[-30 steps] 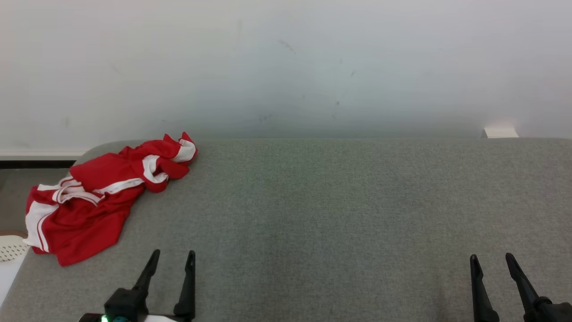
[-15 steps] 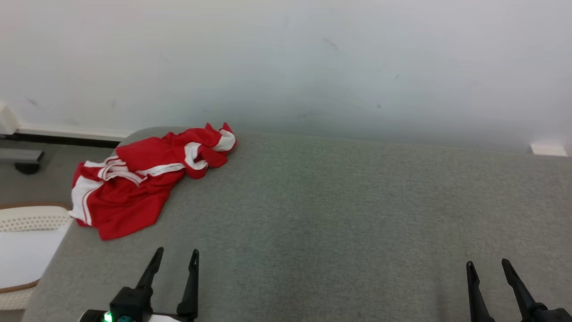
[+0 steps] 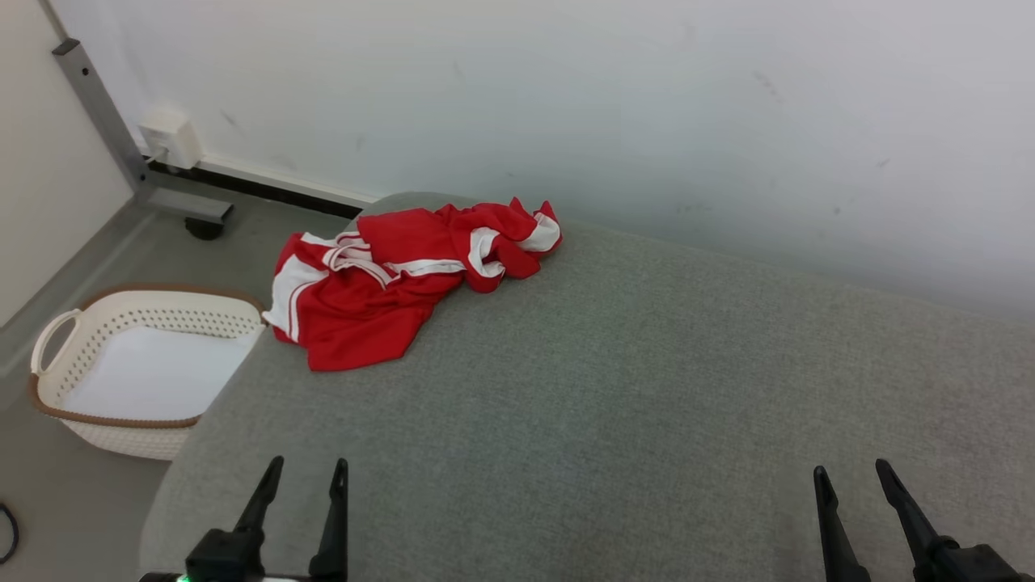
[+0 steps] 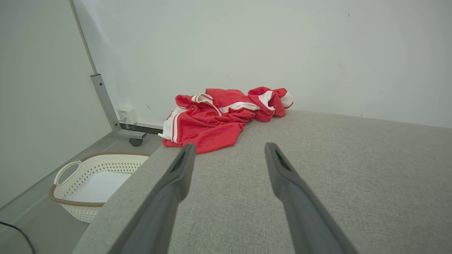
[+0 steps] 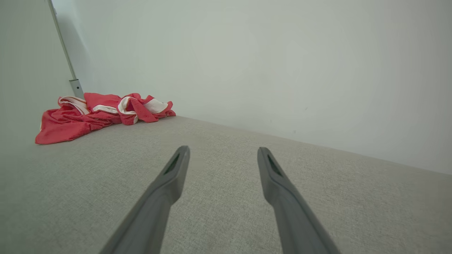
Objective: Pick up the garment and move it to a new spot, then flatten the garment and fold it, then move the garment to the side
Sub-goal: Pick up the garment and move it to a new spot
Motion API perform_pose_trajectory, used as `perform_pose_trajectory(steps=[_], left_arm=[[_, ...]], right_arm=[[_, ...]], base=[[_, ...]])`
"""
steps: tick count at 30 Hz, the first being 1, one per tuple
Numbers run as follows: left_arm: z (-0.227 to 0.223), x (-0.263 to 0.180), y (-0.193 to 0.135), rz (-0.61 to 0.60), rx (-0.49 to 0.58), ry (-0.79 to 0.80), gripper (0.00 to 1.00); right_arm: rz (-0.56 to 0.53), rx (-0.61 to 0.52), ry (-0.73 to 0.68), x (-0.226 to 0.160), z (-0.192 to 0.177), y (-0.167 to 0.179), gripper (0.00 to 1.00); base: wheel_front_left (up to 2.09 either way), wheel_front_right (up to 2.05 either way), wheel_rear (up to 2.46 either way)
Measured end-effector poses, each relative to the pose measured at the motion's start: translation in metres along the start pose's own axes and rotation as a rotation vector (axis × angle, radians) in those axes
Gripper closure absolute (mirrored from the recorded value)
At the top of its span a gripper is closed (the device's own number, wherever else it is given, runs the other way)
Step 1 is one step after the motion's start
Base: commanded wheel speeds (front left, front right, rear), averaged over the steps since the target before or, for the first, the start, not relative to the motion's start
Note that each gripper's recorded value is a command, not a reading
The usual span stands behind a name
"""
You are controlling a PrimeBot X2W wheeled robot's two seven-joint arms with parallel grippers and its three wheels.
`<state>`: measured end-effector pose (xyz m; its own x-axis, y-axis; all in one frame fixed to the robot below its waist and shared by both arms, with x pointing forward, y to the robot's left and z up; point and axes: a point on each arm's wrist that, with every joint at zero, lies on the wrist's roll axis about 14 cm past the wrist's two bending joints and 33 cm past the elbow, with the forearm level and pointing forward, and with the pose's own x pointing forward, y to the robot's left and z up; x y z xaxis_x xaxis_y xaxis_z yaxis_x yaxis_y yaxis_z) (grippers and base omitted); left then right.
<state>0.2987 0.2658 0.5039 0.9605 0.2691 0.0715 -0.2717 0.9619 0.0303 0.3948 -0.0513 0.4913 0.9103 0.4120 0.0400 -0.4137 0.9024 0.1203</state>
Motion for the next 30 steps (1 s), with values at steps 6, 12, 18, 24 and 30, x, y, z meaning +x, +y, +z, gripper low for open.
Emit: perform_pose_trajectory(steps=[6,12,18,24,30], left_arm=[[-0.003,0.005,0.002,0.008,0.002,0.014,0.00],[0.009,0.049,-0.010,-0.074,0.011,-0.018,0.00],[0.016,0.119,-0.016,-0.160,0.076,-0.014,0.00],[0.019,0.196,-0.028,-0.210,0.085,0.032,0.00],[-0.009,0.253,-0.030,-0.250,0.152,0.139,0.00]], right_arm=[[0.026,0.008,0.009,0.012,-0.005,0.006,0.00],[0.005,-0.007,0.022,0.027,-0.012,-0.008,0.00],[-0.022,-0.019,0.041,0.049,-0.025,-0.032,0.00],[-0.036,-0.060,0.075,0.070,-0.043,-0.059,0.00],[-0.046,-0.112,0.112,0.086,-0.061,-0.088,0.00]], base=[[0.00,0.00,0.00],[0.00,0.00,0.00],[0.00,0.00,0.00],[0.00,0.00,0.00],[0.00,0.00,0.00]])
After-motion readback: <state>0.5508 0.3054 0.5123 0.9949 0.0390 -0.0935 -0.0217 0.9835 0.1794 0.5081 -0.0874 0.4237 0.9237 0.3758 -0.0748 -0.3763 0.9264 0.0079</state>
